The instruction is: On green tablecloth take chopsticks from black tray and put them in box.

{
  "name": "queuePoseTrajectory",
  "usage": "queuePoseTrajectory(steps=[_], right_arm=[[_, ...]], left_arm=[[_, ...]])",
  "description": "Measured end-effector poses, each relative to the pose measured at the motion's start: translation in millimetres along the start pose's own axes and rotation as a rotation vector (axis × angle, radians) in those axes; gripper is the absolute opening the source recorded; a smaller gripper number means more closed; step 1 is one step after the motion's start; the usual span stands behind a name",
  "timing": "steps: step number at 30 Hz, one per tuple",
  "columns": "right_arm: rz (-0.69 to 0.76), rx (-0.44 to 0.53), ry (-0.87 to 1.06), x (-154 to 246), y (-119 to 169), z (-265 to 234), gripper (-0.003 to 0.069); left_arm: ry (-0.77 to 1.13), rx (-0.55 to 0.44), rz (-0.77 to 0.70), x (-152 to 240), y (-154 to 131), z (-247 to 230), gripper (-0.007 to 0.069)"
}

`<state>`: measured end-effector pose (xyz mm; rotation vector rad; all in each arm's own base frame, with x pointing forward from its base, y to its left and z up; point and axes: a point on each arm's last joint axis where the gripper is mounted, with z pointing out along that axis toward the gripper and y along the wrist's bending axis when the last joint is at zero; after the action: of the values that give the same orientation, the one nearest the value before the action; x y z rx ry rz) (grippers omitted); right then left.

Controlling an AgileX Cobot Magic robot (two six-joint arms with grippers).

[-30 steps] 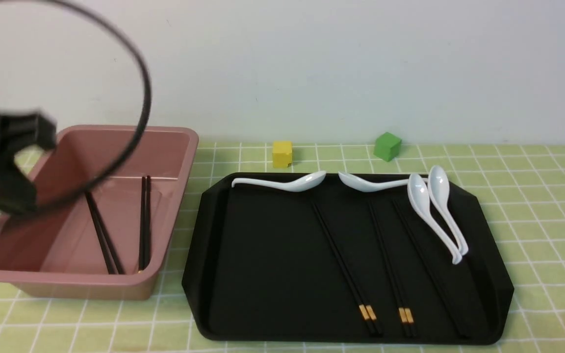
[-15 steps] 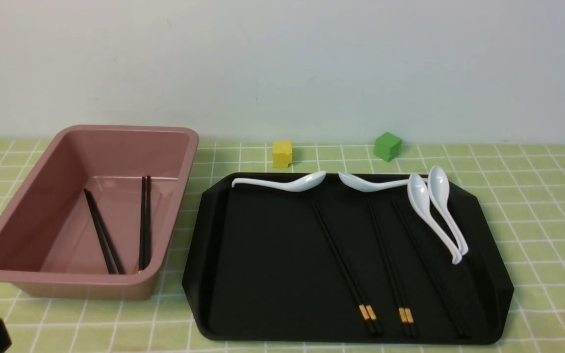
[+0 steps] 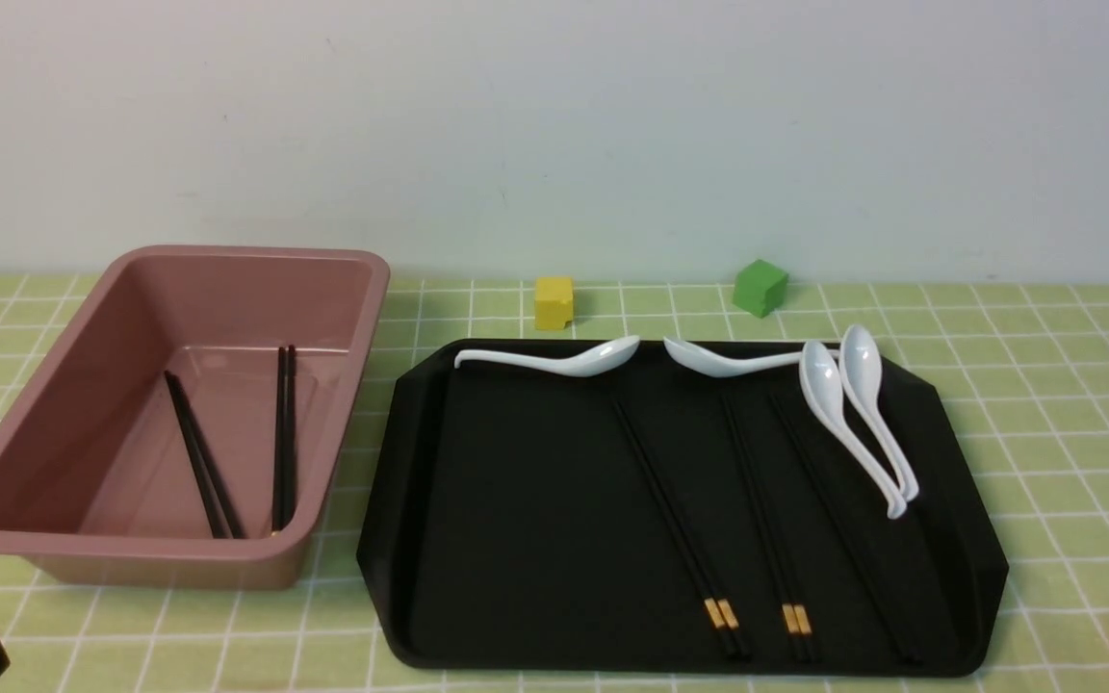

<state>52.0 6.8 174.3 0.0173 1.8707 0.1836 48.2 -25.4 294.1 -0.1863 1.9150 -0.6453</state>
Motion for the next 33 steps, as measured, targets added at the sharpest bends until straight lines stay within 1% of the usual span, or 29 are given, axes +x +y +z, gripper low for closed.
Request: queuePoseTrajectory(steps=[5,9,11,12,13,18,22,28,33], right_arm=[[0.000,0.000,0.000,0,0,0,0.0240],[0.000,0.000,0.000,0,0,0,0.0240],[0.000,0.000,0.000,0,0,0,0.0240],[0.000,0.000,0.000,0,0,0,0.0240],[0.000,0.000,0.000,0,0,0,0.0240],[0.000,0.000,0.000,0,0,0,0.0240],[0.000,0.000,0.000,0,0,0,0.0240],[0.000,0.000,0.000,0,0,0,0.0240],[0.000,0.000,0.000,0,0,0,0.0240]], left_arm=[[-0.026,-0.016,0.020,1,4,4,-0.0013],[-0.079,-0.037,0.037,16,20,16,-0.0013],[-0.115,-0.059,0.064,37,37,26,-0.0013],[-0.121,-0.058,0.066,39,38,26,-0.0013],[-0.137,-0.068,0.086,54,50,30,-0.0012],[-0.161,-0.079,0.139,82,68,34,-0.0011],[-0.111,-0.124,0.175,88,73,34,-0.0009],[-0.109,-0.217,0.176,90,80,34,-0.0001],[-0.113,-0.238,0.170,89,81,33,0.0000]])
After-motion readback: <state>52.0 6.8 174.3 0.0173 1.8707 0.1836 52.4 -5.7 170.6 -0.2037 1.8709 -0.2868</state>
